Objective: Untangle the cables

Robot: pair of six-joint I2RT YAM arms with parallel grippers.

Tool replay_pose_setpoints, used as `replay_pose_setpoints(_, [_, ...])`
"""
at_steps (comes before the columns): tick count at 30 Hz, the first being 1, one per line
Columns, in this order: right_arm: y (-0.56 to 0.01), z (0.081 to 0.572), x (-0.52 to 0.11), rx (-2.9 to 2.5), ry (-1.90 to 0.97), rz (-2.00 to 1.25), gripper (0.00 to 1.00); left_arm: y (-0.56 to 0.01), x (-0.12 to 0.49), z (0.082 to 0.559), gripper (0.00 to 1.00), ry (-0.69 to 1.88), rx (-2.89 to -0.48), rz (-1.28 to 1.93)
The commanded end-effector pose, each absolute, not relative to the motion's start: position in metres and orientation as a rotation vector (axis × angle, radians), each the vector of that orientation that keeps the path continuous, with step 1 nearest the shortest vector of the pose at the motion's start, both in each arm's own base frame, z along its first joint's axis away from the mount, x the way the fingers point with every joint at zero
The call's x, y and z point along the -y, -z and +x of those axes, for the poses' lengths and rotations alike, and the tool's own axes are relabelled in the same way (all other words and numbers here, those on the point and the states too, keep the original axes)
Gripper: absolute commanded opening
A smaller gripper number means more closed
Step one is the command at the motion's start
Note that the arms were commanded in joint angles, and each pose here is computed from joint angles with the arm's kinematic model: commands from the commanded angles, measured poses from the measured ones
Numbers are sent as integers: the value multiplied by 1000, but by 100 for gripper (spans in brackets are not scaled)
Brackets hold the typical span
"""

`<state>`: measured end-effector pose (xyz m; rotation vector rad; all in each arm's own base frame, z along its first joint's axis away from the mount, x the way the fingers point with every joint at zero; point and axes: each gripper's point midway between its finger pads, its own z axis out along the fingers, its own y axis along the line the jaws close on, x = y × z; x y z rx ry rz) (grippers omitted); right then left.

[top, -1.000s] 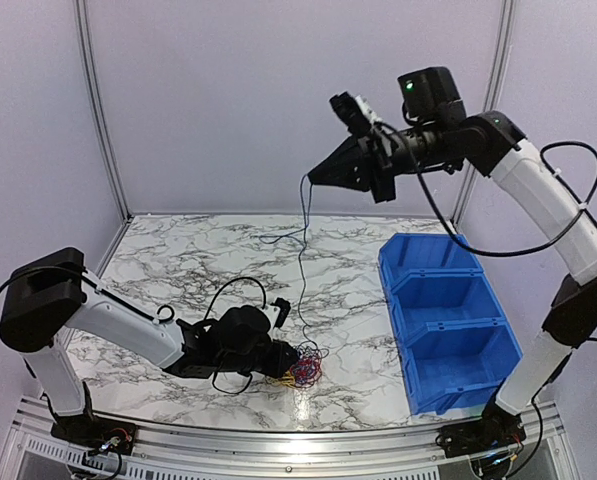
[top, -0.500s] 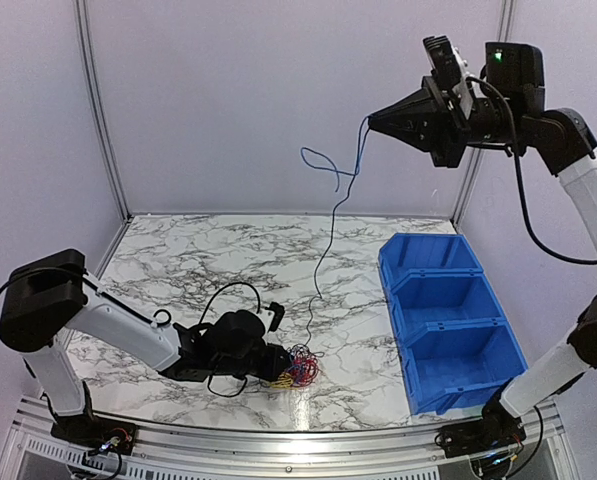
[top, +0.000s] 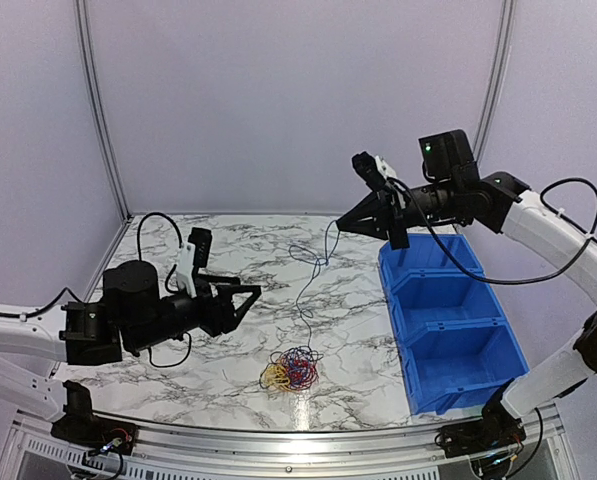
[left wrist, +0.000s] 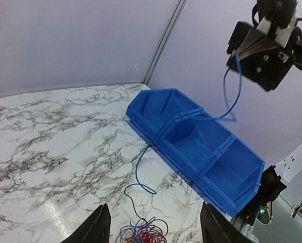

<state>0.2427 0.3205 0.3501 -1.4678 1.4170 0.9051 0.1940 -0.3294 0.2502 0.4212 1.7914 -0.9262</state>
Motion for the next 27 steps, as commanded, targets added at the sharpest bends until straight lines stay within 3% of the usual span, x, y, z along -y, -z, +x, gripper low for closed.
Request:
replay_pose_setpoints(1, [-337,244,-331,-1399,-838,-1481,0,-279,315,197,63,799,-1744,478])
replay_pose_setpoints(15, [-319,226,-367,-1412,-903,-1593,0,-303,398,199,57,932,-1803,639])
replay_pose_setpoints(22, [-321,227,-368,-1406,-890,-1595,0,-285,411,206,47,901,-1862,644])
replay_pose_setpoints(24, [-320,226,-368,-1406,-897,-1599,0,-282,410,210,41,895,-1868,628])
replay_pose_setpoints(27, [-318,225,-369,-1406,-905,-1604,0,-284,406,215,22,896,-1860,596])
